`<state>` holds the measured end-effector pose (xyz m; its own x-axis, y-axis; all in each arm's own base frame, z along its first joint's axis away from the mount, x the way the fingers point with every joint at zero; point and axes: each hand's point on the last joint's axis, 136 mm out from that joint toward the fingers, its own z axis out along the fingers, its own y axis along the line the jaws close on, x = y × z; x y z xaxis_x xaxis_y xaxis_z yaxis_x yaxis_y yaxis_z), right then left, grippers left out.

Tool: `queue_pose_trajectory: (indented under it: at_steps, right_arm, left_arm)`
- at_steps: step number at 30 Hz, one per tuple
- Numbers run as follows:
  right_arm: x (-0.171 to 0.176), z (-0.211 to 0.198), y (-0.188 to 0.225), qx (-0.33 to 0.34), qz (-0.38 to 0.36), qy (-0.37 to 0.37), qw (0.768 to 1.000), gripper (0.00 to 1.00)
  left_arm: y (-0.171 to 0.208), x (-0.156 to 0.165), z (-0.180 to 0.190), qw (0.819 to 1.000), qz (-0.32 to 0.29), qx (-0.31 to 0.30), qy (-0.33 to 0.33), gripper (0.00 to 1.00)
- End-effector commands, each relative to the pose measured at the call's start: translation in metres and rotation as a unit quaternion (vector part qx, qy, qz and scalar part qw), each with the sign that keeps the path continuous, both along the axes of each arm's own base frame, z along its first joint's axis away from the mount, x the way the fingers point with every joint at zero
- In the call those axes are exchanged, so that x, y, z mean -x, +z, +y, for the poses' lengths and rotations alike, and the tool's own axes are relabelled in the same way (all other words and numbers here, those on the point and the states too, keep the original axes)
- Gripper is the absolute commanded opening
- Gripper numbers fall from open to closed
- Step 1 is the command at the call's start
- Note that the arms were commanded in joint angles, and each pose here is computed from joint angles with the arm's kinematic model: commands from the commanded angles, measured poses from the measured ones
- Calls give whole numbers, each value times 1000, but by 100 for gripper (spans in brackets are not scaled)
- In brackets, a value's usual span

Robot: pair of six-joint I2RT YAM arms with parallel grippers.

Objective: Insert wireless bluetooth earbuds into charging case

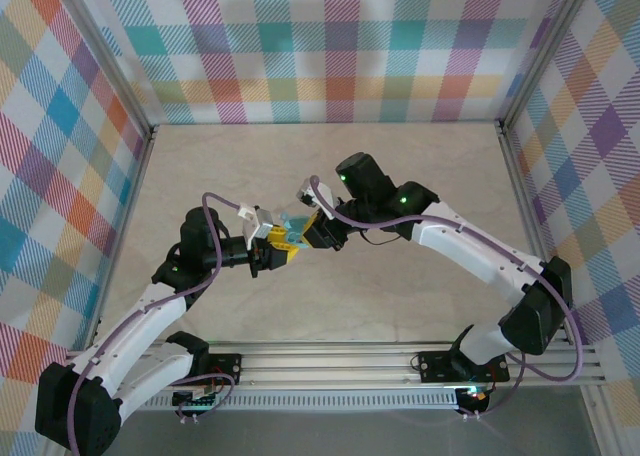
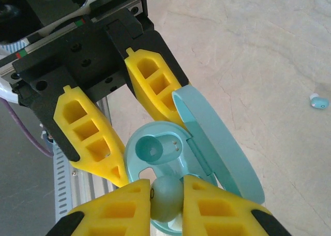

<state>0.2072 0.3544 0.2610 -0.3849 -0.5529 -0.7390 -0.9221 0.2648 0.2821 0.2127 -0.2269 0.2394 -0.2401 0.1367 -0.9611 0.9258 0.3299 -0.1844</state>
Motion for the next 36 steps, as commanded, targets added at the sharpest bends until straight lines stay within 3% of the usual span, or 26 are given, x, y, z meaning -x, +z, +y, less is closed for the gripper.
queue_pose_trajectory:
  at_steps: [1,14,36]
  right_arm:
    - [0,1,-8,12,5,5,1000,18]
    - [4,0,-8,12,44,-17,999,19]
    - [-6,0,-16,18,43,-48,998,24]
  left_arm:
    - [28,3,-3,999,-42,23,-20,0]
    - [28,2,-3,999,-43,24,-17,0]
    - [40,5,-3,998,-54,35,-21,0]
